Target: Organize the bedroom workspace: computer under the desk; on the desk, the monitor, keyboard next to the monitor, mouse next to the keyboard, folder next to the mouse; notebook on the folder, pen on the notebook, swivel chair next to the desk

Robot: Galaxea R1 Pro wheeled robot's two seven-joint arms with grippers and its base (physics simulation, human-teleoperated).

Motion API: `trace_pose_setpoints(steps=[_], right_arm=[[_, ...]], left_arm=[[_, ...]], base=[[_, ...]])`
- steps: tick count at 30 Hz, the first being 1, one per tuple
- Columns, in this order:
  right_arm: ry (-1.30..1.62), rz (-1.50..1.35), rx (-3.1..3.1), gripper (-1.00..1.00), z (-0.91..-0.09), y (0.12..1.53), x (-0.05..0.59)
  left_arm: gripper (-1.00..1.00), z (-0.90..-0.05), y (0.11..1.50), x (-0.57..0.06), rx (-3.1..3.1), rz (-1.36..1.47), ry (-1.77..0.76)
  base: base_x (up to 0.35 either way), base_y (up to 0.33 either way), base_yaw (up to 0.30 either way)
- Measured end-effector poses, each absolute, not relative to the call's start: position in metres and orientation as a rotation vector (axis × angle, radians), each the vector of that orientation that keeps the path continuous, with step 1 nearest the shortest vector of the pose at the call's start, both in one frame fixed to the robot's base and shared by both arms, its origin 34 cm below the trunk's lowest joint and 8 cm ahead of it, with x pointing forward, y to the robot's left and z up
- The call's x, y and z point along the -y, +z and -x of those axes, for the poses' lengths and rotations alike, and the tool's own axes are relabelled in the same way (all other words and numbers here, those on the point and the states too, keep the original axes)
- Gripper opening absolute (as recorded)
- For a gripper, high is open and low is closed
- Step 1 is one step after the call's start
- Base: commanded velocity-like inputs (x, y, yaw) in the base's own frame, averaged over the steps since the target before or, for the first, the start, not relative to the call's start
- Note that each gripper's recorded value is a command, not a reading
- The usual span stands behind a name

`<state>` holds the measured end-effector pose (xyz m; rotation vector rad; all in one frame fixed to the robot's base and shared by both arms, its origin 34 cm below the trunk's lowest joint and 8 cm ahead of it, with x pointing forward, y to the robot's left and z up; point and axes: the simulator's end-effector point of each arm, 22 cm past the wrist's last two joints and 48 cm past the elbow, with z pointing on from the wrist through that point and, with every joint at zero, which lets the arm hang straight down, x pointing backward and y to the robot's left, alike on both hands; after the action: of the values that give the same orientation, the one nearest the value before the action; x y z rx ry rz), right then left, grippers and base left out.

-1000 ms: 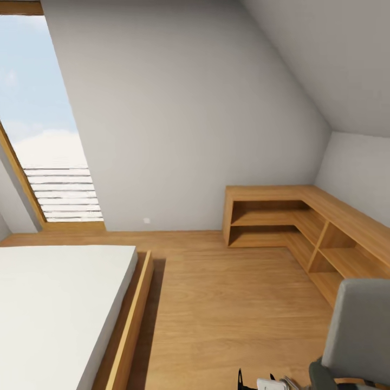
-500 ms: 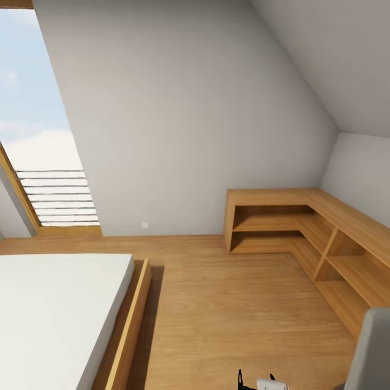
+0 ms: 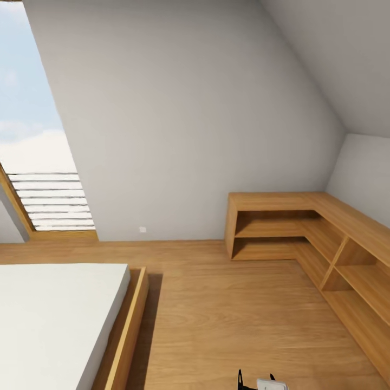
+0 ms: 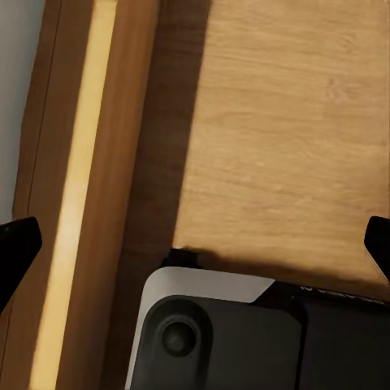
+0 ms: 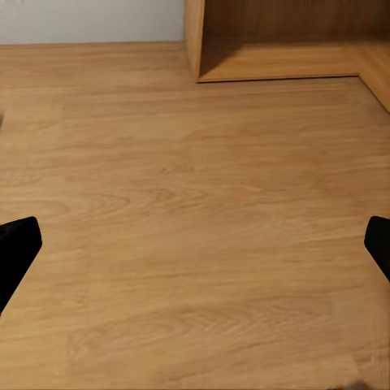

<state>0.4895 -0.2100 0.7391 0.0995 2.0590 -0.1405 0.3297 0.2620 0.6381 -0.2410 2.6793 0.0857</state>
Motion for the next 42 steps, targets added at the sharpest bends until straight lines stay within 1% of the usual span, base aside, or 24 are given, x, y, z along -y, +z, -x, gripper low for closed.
trace_pose_setpoints(steps=[42], right_arm=[[-0.14,-0.099,-2.059,1.0,-0.4895,0.739,0.21]], left_arm=[[1.0,-0.3287,0.6376,-0.2604,-2.684,0.241,0.083]], base=[[0.319,0.0,0.0]])
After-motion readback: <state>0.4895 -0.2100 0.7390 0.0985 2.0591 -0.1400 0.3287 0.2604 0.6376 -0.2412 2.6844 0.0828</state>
